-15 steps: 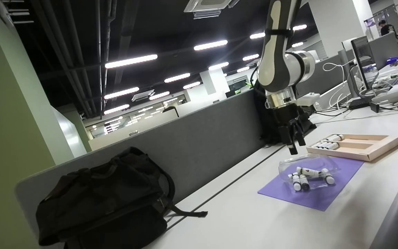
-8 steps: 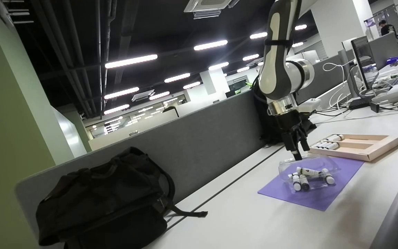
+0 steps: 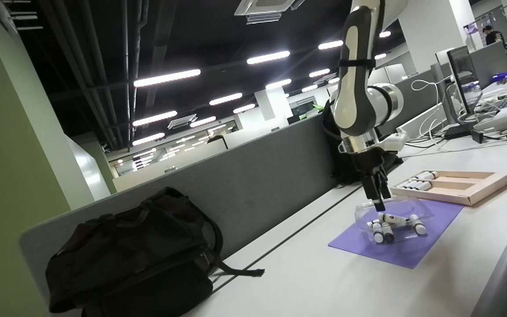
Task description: Pick up a bottle from the clear container and put it on the left compartment of the tray
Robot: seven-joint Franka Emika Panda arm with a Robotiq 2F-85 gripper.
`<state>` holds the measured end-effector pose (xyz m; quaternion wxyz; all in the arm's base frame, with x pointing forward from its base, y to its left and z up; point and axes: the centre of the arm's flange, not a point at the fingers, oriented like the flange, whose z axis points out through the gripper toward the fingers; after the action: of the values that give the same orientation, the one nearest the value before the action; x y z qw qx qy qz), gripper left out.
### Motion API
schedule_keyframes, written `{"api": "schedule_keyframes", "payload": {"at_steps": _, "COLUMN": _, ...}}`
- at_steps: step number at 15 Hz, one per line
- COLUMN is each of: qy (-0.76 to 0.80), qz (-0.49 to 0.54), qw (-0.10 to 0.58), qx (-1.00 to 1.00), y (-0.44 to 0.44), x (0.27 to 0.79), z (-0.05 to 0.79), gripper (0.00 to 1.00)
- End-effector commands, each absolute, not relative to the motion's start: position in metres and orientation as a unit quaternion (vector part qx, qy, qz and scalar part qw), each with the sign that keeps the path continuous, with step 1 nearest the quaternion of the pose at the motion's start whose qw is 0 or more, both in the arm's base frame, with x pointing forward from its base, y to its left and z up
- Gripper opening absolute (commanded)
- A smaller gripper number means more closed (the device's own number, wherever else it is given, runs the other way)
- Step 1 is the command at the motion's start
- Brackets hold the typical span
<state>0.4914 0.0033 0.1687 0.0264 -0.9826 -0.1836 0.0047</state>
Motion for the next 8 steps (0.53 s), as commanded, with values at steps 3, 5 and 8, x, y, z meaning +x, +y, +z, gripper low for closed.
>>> {"api": "schedule_keyframes", "payload": {"at_steps": 3, "qy": -0.231, "qz": -0.011, "qw": 0.032, "qx": -0.972, "y": 0.007, "x": 0.493, "z": 0.141, "gripper": 1.00}}
{"api": "schedule_keyframes", "payload": {"at_steps": 5, "qy": -0.236, "qz": -0.008, "qw": 0.027, "qx": -0.971, "y": 0.006, "x": 0.492, "z": 0.135, "gripper": 1.00}}
{"api": "schedule_keyframes", "payload": {"at_steps": 8, "qy": -0.231, "qz": -0.001, "qw": 0.022, "qx": -0.973, "y": 0.000, "x": 0.491, "z": 0.131, "gripper": 1.00}}
